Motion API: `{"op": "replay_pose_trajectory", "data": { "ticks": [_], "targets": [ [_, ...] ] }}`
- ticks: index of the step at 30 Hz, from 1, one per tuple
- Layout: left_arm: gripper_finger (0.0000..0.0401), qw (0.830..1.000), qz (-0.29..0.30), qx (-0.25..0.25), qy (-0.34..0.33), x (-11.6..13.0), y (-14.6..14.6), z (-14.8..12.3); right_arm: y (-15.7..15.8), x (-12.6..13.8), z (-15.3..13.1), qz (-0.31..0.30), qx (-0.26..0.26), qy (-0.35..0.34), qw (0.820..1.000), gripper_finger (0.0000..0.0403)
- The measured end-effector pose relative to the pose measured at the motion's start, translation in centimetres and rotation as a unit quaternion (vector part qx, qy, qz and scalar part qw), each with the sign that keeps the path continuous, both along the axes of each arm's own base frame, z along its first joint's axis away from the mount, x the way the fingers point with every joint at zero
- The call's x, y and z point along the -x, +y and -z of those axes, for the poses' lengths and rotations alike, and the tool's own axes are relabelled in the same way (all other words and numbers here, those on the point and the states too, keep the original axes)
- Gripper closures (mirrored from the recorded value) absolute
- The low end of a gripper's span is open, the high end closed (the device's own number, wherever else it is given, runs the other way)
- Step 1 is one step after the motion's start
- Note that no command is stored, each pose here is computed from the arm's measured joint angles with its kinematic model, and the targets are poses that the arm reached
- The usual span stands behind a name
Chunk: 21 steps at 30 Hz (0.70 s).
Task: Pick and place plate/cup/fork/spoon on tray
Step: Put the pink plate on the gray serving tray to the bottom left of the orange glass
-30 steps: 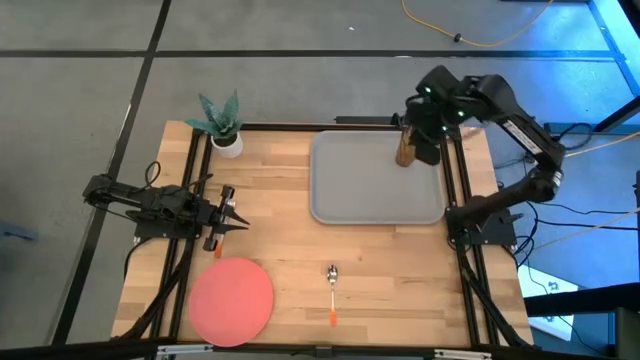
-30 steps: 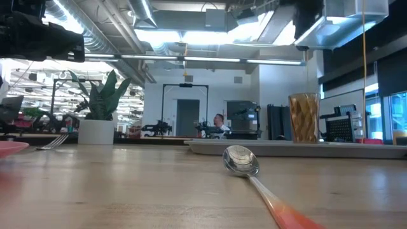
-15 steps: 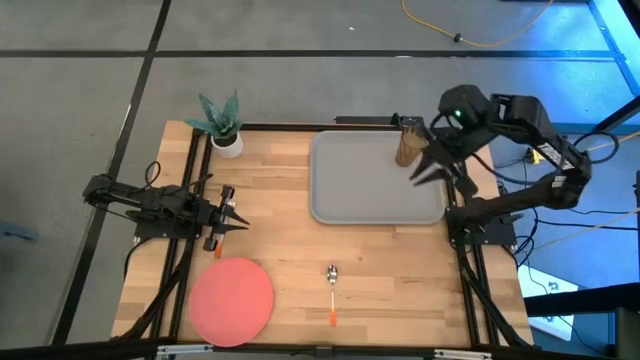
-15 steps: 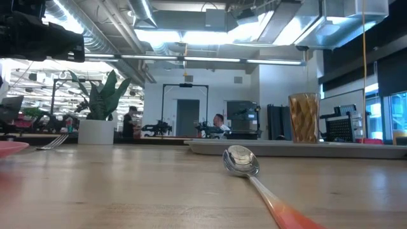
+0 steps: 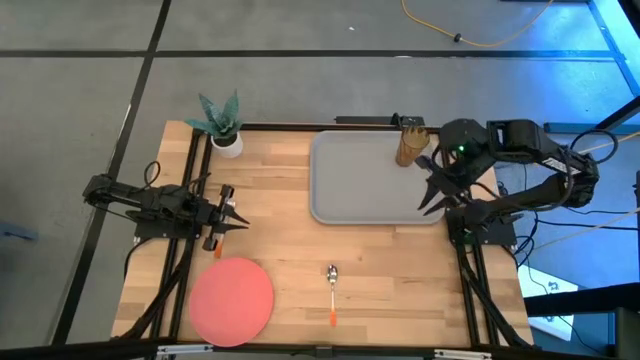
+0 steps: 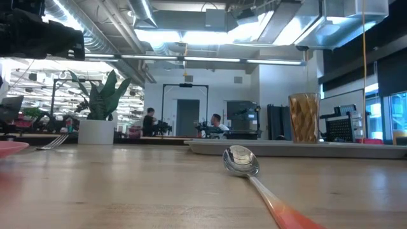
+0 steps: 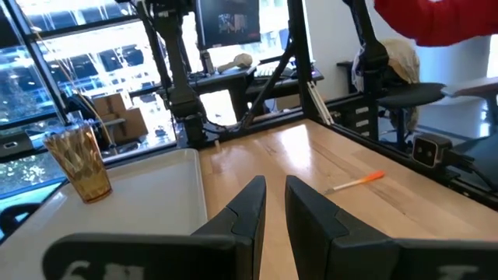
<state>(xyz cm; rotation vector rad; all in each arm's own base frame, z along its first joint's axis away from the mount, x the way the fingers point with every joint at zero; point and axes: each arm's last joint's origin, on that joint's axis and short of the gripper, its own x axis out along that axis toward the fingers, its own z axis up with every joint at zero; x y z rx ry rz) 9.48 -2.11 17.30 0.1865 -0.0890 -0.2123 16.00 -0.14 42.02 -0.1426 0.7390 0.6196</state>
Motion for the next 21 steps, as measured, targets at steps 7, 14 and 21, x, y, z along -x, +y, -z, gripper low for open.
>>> {"op": "replay_pose_trajectory", "data": {
  "ticks": [7,14,21],
  "targets": [
    [0.0356,0.998,-0.015,0.059,0.013,0.7,0.3,-2.4,0.4,-1.1,1.7,0.048,0.019,-0.001,0.999,0.0330],
    [0.0356,0.973,-0.041,0.169,0.153,1.5,0.5,-4.6,0.4,-2.2,2.3,0.071,0.001,-0.023,0.997,0.0330],
    [0.0356,0.918,-0.082,0.277,0.271,0.8,0.4,-6.9,0.4,-2.7,1.9,0.087,-0.016,-0.048,0.995,0.0330]
  ]
}}
